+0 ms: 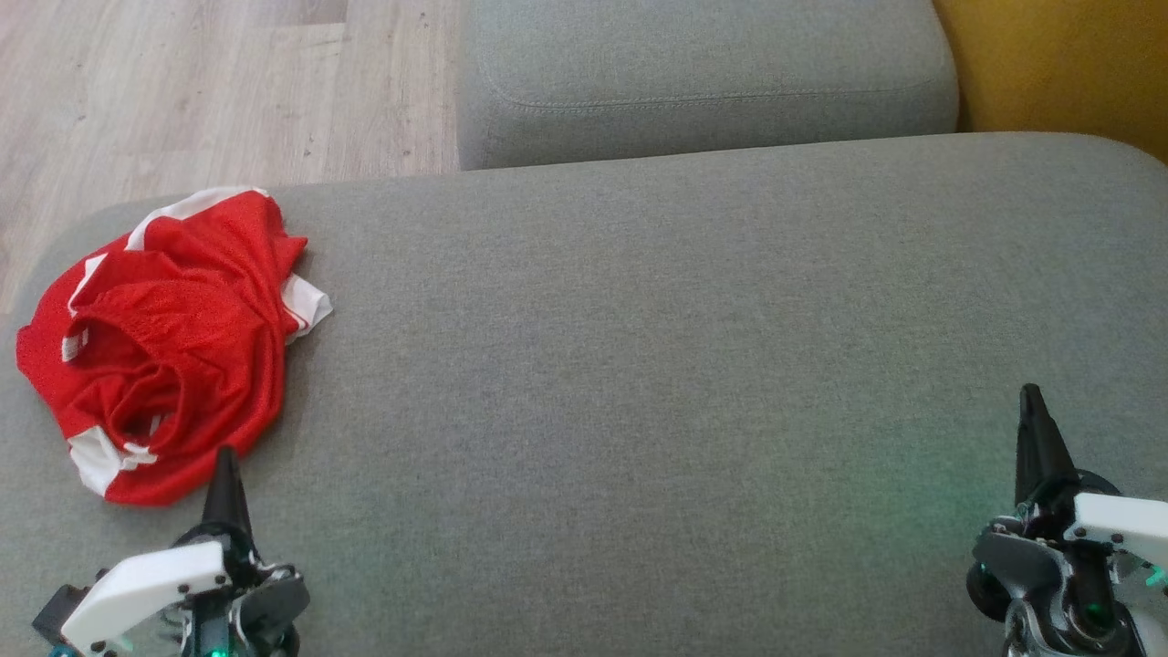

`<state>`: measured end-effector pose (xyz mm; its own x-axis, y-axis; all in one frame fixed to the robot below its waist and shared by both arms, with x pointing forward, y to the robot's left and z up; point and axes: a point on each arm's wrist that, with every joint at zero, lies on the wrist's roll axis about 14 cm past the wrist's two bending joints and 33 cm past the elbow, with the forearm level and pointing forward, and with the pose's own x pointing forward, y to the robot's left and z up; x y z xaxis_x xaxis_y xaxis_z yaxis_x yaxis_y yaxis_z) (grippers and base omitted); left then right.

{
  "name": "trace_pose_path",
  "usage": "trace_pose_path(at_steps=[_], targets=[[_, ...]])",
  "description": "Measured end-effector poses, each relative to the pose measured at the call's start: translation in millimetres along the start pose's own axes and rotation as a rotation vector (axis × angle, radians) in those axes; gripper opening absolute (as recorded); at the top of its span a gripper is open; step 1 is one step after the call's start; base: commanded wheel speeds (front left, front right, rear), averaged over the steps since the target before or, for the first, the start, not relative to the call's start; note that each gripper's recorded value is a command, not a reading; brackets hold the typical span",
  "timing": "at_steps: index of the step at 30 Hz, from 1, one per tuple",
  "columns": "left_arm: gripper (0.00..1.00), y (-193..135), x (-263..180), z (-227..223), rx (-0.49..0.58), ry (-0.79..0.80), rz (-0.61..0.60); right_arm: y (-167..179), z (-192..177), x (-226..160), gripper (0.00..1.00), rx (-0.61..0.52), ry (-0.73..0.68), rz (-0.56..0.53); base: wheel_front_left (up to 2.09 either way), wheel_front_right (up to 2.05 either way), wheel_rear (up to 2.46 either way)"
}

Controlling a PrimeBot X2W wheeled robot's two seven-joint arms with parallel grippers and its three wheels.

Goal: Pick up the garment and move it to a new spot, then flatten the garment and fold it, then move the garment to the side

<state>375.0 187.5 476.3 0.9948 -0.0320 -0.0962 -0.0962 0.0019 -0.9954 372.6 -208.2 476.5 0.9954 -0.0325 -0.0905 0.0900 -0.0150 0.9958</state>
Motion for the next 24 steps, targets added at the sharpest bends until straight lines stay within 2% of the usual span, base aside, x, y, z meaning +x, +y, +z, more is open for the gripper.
trace_pose_path(at_steps=[15,16,21,24], targets=[[0.00,0.0,0.0,0.0,0.000,0.000,0.000,0.0,0.0,0.0,0.00,0.000,0.000,0.000,0.00,0.00,0.00],[1.00,2.5,-0.5,-0.4,0.000,0.001,0.008,-2.5,-0.1,-0.6,1.00,0.001,0.000,-0.007,0.00,0.00,0.00],[1.00,43.6,-18.8,-2.5,-0.012,0.001,0.130,-45.0,0.0,-20.1,1.00,0.012,-0.005,-0.134,0.00,0.00,0.00],[1.00,48.3,-23.6,-3.1,-0.012,-0.002,0.143,-49.5,-2.9,-24.5,1.00,0.011,0.003,-0.147,0.00,0.00,0.00]])
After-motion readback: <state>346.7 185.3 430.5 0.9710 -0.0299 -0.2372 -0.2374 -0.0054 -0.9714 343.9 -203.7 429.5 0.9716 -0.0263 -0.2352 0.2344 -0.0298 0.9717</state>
